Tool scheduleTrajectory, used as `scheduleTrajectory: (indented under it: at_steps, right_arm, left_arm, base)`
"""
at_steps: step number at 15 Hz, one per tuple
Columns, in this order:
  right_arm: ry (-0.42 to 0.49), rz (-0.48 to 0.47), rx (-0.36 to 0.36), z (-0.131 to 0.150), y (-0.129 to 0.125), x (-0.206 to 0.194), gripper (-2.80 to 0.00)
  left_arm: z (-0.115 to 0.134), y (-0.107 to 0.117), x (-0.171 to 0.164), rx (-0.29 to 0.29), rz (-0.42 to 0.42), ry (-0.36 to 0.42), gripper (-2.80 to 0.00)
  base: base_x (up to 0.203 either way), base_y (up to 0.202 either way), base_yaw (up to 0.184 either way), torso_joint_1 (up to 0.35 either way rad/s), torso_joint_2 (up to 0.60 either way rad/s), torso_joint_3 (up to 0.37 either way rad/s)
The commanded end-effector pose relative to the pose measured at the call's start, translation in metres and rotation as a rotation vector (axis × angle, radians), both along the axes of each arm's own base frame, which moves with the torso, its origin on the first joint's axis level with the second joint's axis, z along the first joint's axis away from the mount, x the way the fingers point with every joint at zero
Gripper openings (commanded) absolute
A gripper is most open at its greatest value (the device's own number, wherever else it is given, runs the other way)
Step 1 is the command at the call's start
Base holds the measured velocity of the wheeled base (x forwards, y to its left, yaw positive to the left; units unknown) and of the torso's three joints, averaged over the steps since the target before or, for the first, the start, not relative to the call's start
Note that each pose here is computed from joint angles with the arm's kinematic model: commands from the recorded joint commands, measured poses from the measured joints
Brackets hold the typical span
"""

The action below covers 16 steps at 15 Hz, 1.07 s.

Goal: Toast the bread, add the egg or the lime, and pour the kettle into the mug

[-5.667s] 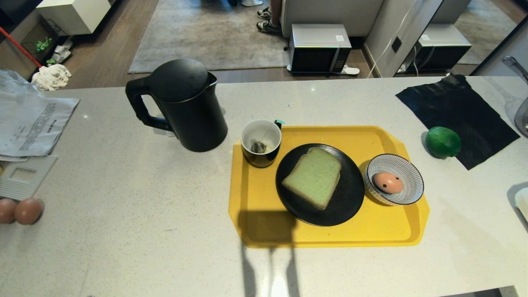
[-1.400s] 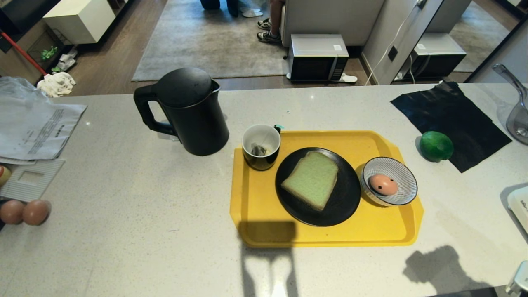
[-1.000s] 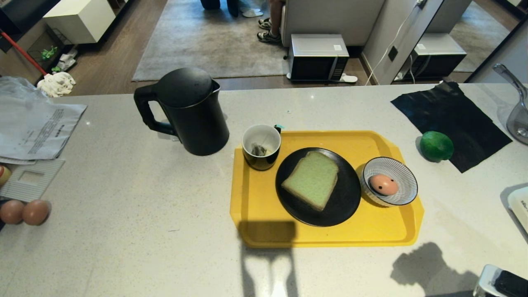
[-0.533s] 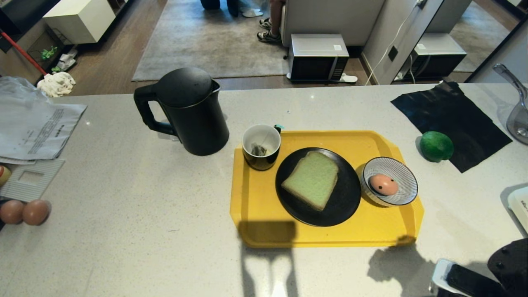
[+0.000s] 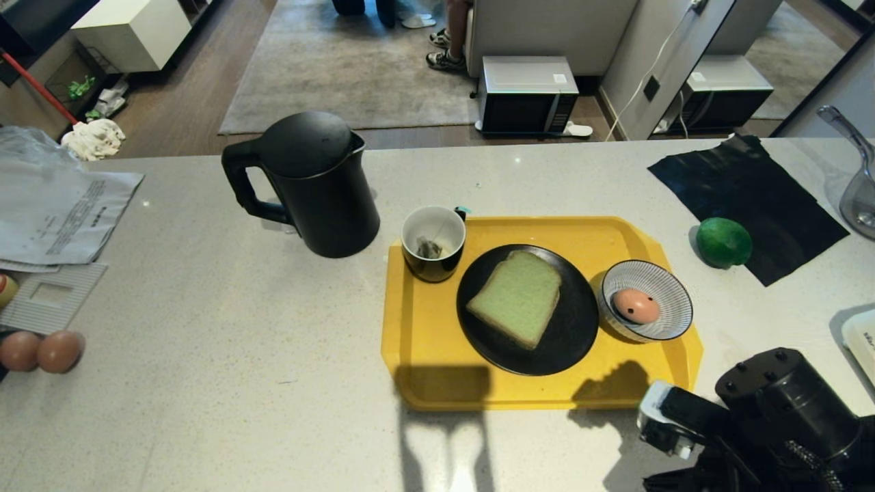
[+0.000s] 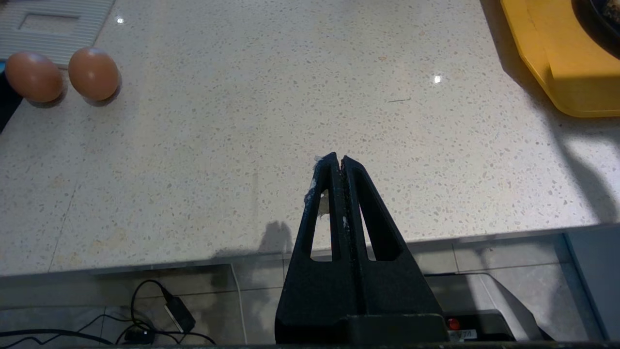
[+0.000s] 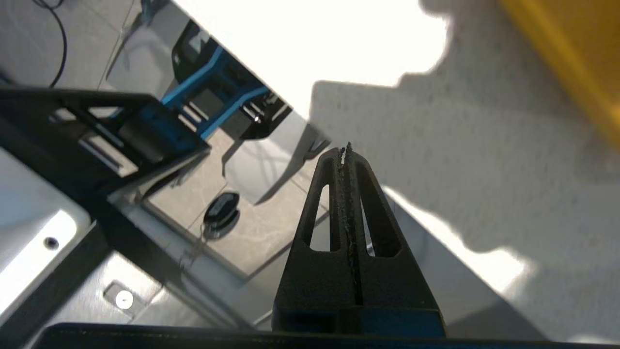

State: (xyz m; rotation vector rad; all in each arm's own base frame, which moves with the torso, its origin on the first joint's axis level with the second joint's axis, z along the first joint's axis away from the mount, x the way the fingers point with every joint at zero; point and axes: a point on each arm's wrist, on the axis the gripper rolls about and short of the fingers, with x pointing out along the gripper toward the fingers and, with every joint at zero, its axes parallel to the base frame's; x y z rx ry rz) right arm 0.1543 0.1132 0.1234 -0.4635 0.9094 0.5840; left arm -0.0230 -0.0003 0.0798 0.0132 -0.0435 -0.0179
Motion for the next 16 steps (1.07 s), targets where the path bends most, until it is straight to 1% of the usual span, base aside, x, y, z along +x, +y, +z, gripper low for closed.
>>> scheduleTrajectory:
  at_steps: [1, 5, 7, 9, 16]
  right_arm:
    - [0.024, 0.001, -0.017, -0.007, 0.007, 0.009, -2.8]
    - [0.02, -0.001, -0.014, -0.007, 0.015, 0.019, -2.8]
    - [0.008, -0.001, -0.007, -0.011, 0.02, 0.027, -2.8]
    - [0.018, 0.0, -0.013, -0.017, 0.023, 0.031, -2.8]
    - [-0.02, 0.001, 0.002, -0.027, 0.04, 0.051, -2.8]
  left_arm:
    - [-0.005, 0.0, 0.001, -0.001, 0.0, 0.014, -2.8]
    - [-0.005, 0.0, 0.001, 0.0, 0.0, 0.014, -2.8]
    - [-0.005, 0.0, 0.001, 0.0, 0.0, 0.014, -2.8]
    - [-0.005, 0.0, 0.001, 0.001, 0.0, 0.014, -2.8]
    - [-0.005, 0.0, 0.001, 0.0, 0.0, 0.014, -2.8]
  base:
    - [0.0, 0.0, 0.0, 0.0, 0.0, 0.0]
    - [0.0, 0.0, 0.0, 0.0, 0.0, 0.0]
    - [0.0, 0.0, 0.0, 0.0, 0.0, 0.0]
    - [0.0, 0.0, 0.0, 0.0, 0.0, 0.0]
    - [0.0, 0.0, 0.0, 0.0, 0.0, 0.0]
